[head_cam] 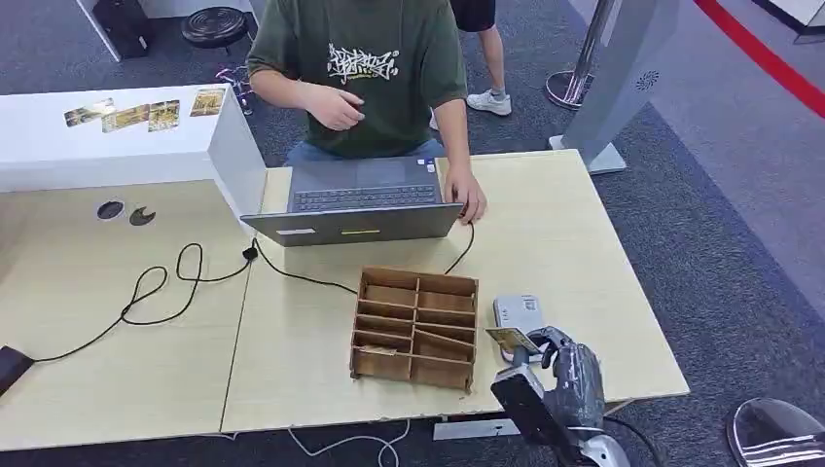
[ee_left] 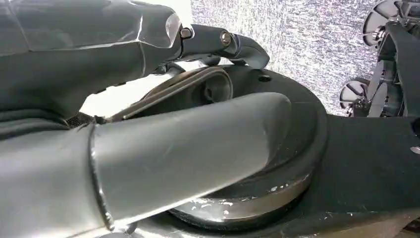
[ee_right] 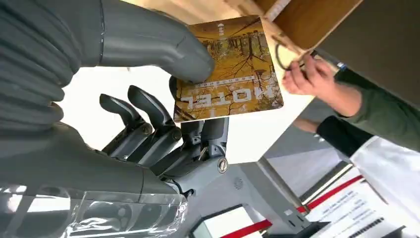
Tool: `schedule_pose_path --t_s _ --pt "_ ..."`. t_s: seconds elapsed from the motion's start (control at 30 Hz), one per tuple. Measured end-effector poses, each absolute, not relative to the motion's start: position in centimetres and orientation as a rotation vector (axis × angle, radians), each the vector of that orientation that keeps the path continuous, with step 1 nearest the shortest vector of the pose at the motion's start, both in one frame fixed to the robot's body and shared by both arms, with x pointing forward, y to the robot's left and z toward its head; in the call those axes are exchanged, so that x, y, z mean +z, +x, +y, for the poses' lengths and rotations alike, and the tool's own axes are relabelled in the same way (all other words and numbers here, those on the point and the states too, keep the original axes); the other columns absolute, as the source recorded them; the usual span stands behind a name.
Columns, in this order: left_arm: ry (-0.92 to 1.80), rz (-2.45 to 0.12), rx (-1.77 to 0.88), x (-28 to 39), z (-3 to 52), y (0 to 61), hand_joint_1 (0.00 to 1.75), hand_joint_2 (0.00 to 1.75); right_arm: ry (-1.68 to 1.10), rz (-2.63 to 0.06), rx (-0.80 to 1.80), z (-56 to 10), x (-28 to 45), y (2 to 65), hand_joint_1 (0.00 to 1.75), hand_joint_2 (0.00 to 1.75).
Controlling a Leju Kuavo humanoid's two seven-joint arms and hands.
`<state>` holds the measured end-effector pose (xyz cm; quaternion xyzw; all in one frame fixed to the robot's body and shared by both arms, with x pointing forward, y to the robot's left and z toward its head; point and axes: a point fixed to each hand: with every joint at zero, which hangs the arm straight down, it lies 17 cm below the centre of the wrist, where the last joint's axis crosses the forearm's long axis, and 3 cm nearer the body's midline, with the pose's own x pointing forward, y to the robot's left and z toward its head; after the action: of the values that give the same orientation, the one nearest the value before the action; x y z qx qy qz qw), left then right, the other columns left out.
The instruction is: Pass the card to the sensor for recognition and then transmit it.
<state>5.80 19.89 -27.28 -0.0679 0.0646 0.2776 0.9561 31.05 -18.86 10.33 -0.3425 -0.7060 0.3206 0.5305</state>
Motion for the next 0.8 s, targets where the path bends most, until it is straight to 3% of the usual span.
schedule_pose_path --t_s 0.8 --pt "-0.133 0.163 0.605 -27.3 20.0 5.1 0.00 0.00 -0.976 -1.574 0.562 -26.6 12.1 27.4 1.75 1.75"
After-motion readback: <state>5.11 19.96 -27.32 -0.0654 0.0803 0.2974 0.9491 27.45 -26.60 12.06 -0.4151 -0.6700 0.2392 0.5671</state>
